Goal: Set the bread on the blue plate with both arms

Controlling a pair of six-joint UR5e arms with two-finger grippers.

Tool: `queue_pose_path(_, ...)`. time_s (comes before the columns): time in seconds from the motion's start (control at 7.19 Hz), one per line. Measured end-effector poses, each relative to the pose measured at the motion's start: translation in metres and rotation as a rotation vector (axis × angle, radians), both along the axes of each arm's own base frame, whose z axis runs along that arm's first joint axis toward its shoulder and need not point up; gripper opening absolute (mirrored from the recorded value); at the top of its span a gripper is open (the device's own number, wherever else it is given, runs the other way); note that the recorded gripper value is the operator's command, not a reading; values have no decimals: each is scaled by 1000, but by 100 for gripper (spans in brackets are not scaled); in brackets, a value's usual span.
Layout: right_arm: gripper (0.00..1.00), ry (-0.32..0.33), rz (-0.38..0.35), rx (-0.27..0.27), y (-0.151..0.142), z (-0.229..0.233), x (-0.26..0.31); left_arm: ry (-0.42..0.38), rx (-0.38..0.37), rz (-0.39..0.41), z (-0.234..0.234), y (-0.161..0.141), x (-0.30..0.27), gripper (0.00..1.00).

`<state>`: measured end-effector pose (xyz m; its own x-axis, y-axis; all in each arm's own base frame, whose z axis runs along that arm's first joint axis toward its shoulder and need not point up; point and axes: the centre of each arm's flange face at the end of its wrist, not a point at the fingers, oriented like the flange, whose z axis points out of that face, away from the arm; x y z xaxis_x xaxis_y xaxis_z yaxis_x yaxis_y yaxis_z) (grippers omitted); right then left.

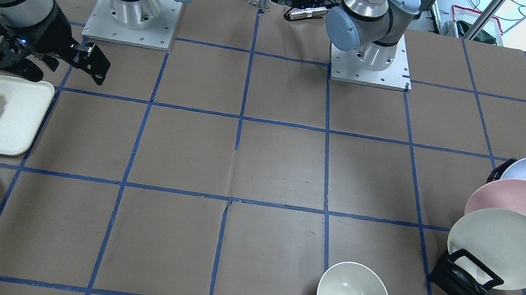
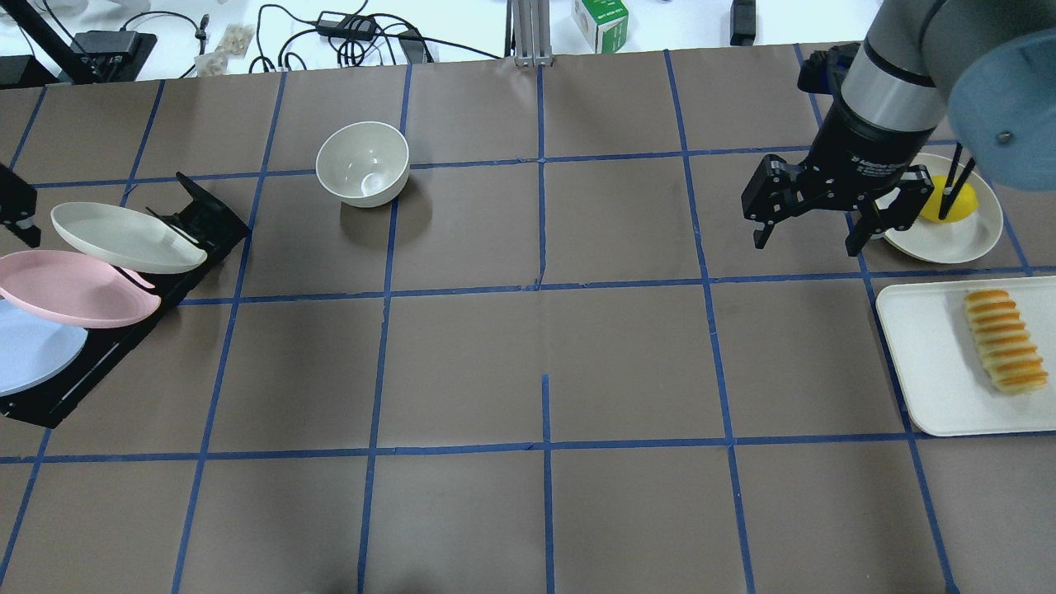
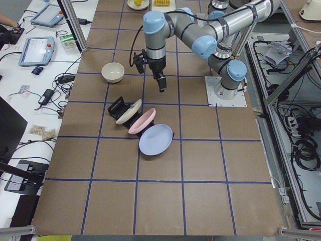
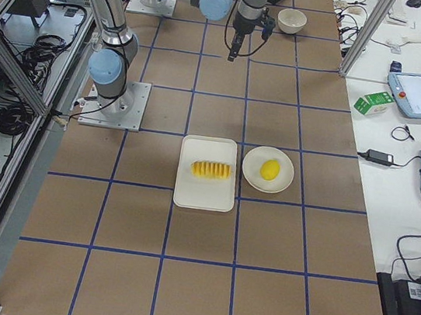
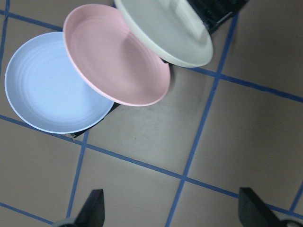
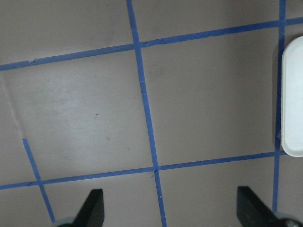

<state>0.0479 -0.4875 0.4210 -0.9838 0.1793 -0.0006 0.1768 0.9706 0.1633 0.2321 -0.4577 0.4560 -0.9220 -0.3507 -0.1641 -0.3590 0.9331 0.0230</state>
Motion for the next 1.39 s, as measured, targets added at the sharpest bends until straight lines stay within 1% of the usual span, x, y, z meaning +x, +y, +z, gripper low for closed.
queue_pose_path(0.14,100,47,0,7,-1,-5,-23,-14,25,5,-21,8,44,100)
queue_pose_path(0.28,100,98,2,15,-2,-11,-45,-8,48,-14,-44,13,82,100)
queue_pose_path(0.42,100,116,17,20,-1,-20,-68,-2,52,-37,-61,22,117,100)
queue_pose_path(0.56,100,111,46,19,-1,-31,-97,13,35,-47,-75,30,146,100)
queue_pose_path(0.7,100,102,75,14,-2,-41,-125,30,9,-45,-89,33,164,100)
queue_pose_path(0.83,100,97,96,5,-1,-49,-149,42,-1,-48,-102,33,174,100)
queue_pose_path(1.11,100,86,101,1,3,-67,-199,66,5,-56,-123,32,182,100)
queue_pose_path(1.39,100,66,95,5,6,-97,-248,62,8,-51,-144,27,191,100)
